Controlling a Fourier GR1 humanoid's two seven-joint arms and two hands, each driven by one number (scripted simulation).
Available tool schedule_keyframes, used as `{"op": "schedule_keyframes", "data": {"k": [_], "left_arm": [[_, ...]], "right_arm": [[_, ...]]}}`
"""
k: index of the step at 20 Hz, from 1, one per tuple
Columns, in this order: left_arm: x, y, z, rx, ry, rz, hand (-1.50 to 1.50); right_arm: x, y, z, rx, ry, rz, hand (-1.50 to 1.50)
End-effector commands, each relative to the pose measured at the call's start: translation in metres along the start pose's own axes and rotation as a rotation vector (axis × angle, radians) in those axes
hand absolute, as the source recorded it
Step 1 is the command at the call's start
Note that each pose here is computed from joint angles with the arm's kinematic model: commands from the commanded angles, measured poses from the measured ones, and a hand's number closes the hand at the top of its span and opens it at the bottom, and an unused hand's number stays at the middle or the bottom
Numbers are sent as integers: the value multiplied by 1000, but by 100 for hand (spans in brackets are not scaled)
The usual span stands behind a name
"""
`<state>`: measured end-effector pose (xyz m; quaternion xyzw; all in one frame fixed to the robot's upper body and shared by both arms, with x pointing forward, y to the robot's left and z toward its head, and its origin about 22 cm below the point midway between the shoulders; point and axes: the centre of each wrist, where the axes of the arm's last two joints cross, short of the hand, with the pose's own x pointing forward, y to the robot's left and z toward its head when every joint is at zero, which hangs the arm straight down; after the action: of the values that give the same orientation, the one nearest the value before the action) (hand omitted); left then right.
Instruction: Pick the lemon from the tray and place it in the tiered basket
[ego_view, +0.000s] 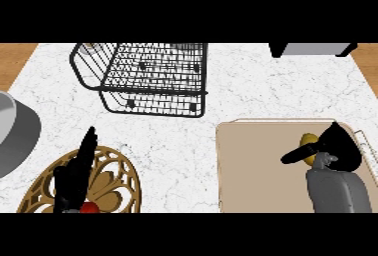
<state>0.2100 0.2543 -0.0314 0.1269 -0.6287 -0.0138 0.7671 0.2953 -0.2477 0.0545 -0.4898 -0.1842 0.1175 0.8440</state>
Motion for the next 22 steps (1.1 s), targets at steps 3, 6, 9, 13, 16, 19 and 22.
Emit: {"op": "schedule_keyframes", "data": {"k": [3, 6, 9, 13, 16, 19, 22], "left_arm": [[-9, -8, -1, -2, 66, 8, 0], [-16, -6, 9, 9, 65, 14, 0], [-8, -3, -10, -11, 60, 17, 0], [-22, -8, -2, -30, 61, 18, 0], [-14, 6, -4, -13, 71, 12, 0], [-19, -9, 7, -27, 71, 15, 0], [-20, -17, 11, -50, 50, 9, 0]], "right_arm": [[9, 2, 3, 48, 162, 44, -150], [-2, 4, -9, 62, 176, 39, -150], [-4, 8, -24, 51, 160, 30, 150], [-17, 25, -25, 21, 105, 54, 150], [-11, 35, -19, 8, 54, 78, 150], [-18, 40, -34, -54, 27, 170, 150], [20, 50, 8, -2, -287, 317, 150]]}}
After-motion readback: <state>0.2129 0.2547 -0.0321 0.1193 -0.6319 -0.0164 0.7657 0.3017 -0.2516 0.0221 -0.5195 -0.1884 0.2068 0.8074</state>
